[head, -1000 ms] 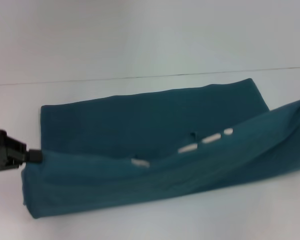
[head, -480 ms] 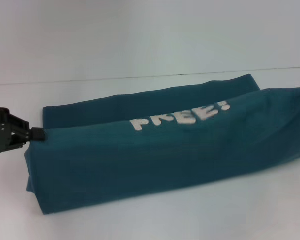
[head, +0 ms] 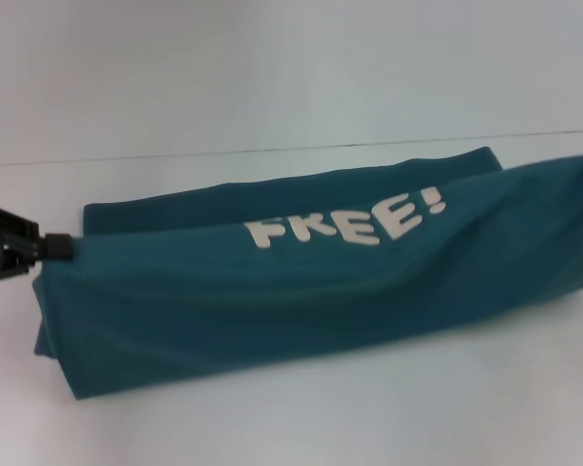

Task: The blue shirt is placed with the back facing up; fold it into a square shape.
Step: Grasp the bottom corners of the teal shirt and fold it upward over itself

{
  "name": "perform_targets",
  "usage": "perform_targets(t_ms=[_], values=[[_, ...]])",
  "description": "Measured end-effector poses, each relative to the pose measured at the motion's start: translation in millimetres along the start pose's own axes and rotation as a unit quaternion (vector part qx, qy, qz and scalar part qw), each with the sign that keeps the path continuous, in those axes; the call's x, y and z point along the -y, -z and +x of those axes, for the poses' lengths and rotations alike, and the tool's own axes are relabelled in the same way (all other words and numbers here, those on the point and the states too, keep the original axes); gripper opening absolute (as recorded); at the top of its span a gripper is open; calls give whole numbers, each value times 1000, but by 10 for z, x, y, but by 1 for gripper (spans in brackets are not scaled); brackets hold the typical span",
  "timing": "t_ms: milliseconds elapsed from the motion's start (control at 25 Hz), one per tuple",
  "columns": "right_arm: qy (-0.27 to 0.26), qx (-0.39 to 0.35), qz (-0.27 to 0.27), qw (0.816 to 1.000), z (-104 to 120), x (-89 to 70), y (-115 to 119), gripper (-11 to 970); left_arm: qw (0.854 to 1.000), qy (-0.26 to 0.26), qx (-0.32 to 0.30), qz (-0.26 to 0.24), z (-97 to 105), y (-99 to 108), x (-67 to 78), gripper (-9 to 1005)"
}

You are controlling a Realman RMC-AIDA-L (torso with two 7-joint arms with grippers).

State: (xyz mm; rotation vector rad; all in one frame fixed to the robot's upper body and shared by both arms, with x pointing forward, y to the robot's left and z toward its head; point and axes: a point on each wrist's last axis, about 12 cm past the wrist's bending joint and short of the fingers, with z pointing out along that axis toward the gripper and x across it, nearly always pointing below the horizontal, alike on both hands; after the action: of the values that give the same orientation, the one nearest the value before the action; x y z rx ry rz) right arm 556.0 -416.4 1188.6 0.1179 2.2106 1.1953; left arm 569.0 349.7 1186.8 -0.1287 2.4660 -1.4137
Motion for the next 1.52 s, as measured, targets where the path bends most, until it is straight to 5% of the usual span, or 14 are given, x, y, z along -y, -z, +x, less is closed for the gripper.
perform_targets(t_ms=[200,520,1080,1520], values=[[-10,43,10,999,-71,59,-18,27,1000,-2,22,-15,-138,-52,20,26],[-19,129,66,989,-126,296,-472,28,994,-8,70,-83,-368,-387,-81,26],[55,150,190,969,-202,338,-1233,28,978,-41,118,-168,-490,-776,-252,27],[46,172,221,959,-158,410,-1288,28,972,-62,136,-183,-495,-918,-316,27]])
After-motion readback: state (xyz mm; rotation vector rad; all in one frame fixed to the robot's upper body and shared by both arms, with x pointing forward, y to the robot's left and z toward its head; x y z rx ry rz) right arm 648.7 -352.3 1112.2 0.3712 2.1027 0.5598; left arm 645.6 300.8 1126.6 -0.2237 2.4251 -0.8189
